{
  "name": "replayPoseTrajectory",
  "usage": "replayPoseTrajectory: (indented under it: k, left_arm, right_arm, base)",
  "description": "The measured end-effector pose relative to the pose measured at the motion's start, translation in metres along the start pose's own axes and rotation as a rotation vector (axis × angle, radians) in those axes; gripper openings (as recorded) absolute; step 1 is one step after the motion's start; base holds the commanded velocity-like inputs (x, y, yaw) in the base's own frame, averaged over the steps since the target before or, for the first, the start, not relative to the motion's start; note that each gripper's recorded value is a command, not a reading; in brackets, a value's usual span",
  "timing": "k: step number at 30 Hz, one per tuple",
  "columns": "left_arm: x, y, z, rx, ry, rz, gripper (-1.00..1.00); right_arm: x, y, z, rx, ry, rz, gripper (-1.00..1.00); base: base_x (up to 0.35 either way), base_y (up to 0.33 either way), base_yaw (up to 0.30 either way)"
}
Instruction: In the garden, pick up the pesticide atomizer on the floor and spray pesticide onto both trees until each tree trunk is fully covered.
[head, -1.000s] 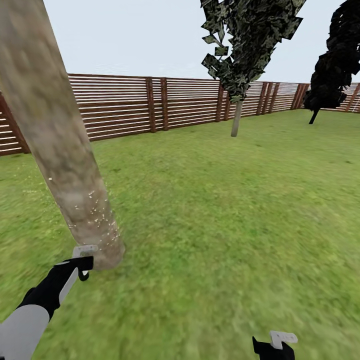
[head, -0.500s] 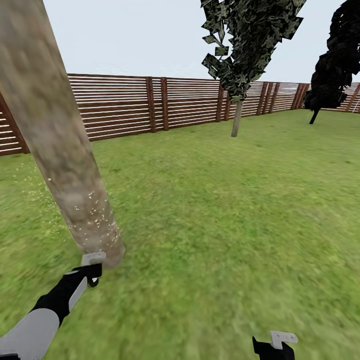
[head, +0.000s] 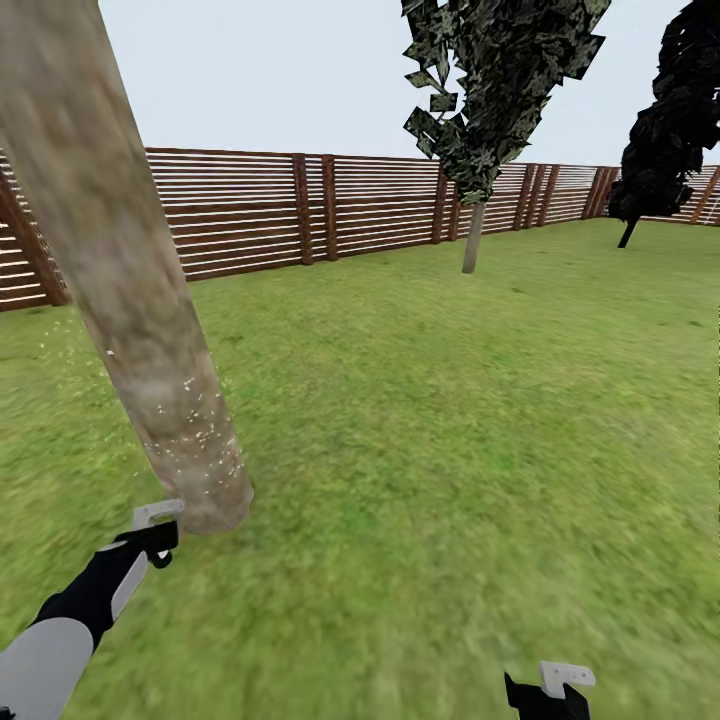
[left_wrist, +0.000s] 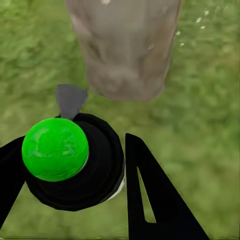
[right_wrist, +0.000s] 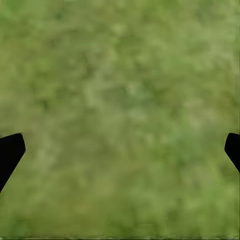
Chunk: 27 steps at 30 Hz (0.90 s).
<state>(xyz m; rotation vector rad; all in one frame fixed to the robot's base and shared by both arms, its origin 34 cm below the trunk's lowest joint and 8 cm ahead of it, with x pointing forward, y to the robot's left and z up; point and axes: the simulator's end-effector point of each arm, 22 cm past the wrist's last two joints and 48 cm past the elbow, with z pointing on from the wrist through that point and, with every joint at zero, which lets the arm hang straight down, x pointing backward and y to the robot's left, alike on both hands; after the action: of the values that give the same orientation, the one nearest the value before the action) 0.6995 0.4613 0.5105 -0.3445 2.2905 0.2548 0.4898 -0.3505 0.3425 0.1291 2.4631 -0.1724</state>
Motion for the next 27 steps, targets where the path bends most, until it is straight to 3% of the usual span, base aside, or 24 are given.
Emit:
replayPoseTrajectory:
  k: [5,7,10,14,16,22,23,25,27]
  left_arm:
    - [-0.001,-0.016,-0.001,0.021,-0.007,-0.002,-1.00]
    - [-0.011,-0.035,-0.003,0.043,-0.048,-0.012,-1.00]
    - [-0.055,-0.066,-0.015,0.091,-0.155,-0.032,-1.00]
    - [-0.067,-0.069,-0.019,0.094,-0.179,-0.028,-1.00]
    - [-0.102,-0.070,-0.031,0.099,-0.241,-0.028,-1.00]
    - [-0.179,-0.076,-0.076,0.123,-0.318,-0.034,-1.00]
    - [-0.200,-0.072,-0.091,0.121,-0.350,-0.031,-1.00]
    - [-0.203,-0.075,-0.100,0.131,-0.315,-0.024,-1.00]
    - [-0.210,-0.080,-0.107,0.139,-0.331,-0.022,-1.00]
  right_arm:
    - [0.000,0.000,0.000,0.000,0.000,0.000,1.00]
    - [0.000,0.000,0.000,0.000,0.000,0.000,1.00]
    - [0.000,0.000,0.000,0.000,0.000,0.000,1.00]
    - [0.000,0.000,0.000,0.000,0.000,0.000,1.00]
    - [0.000,0.000,0.000,0.000,0.000,0.000,1.00]
    - [0.000,0.000,0.000,0.000,0.000,0.000,1.00]
    - [0.000,0.000,0.000,0.000,0.000,0.000,1.00]
    - [0.000,0.000,0.000,0.000,0.000,0.000,1.00]
    - [0.000,0.000,0.000,0.000,0.000,0.000,1.00]
  base:
    - [-0.066,0.016,0.000]
    - [-0.001,0.000,0.000]
    - [-0.027,0.006,0.000]
    - [-0.258,0.078,0.000]
    - [-0.083,0.026,0.000]
    - [-0.005,0.002,0.000]
    - [0.000,0.000,0.000]
    - [0.000,0.000,0.000]
    - [-0.117,0.027,0.000]
